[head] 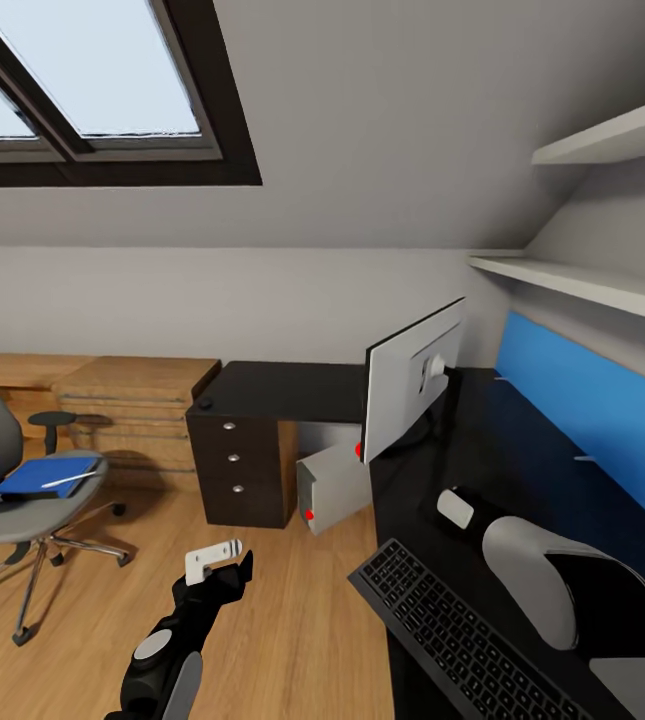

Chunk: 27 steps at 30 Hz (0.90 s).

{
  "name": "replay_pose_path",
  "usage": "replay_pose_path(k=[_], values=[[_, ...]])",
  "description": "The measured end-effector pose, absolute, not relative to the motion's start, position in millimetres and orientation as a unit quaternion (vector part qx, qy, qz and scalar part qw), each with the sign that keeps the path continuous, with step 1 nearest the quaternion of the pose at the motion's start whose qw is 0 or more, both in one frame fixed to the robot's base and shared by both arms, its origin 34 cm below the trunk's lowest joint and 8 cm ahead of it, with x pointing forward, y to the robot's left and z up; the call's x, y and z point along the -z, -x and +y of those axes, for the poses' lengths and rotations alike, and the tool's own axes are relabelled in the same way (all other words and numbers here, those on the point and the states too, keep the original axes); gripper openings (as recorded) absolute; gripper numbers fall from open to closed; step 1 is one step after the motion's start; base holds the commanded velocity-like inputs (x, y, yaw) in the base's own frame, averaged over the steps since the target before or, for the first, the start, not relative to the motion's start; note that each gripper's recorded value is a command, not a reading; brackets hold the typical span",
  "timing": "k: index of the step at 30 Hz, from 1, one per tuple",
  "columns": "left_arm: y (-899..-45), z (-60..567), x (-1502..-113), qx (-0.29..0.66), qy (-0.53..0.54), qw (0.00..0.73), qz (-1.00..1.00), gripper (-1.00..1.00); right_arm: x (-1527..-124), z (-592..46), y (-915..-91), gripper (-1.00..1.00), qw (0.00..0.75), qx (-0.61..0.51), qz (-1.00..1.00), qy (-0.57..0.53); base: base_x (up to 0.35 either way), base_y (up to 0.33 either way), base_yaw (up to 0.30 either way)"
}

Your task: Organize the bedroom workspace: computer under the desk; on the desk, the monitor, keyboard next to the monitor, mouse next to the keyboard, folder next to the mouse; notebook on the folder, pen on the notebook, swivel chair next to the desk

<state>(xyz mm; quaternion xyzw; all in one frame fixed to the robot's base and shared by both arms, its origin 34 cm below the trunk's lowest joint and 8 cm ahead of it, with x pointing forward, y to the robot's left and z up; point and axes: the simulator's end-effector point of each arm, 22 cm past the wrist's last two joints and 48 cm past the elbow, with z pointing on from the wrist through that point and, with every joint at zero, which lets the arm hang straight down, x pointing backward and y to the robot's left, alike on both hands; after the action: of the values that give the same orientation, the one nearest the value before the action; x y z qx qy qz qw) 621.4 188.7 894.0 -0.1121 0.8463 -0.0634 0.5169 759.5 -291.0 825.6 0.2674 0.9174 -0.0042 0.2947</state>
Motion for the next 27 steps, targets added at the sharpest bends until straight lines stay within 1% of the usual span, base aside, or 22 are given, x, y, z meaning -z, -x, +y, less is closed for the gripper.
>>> replay_pose_path(k=[27], values=[[-624, 188, -855, 0.064, 0.112, 0.517, 0.846, 1.0, -788, -290, -763, 1.0, 0.297, 0.001, 0.916, -0.272, 0.0, 0.0, 0.0]])
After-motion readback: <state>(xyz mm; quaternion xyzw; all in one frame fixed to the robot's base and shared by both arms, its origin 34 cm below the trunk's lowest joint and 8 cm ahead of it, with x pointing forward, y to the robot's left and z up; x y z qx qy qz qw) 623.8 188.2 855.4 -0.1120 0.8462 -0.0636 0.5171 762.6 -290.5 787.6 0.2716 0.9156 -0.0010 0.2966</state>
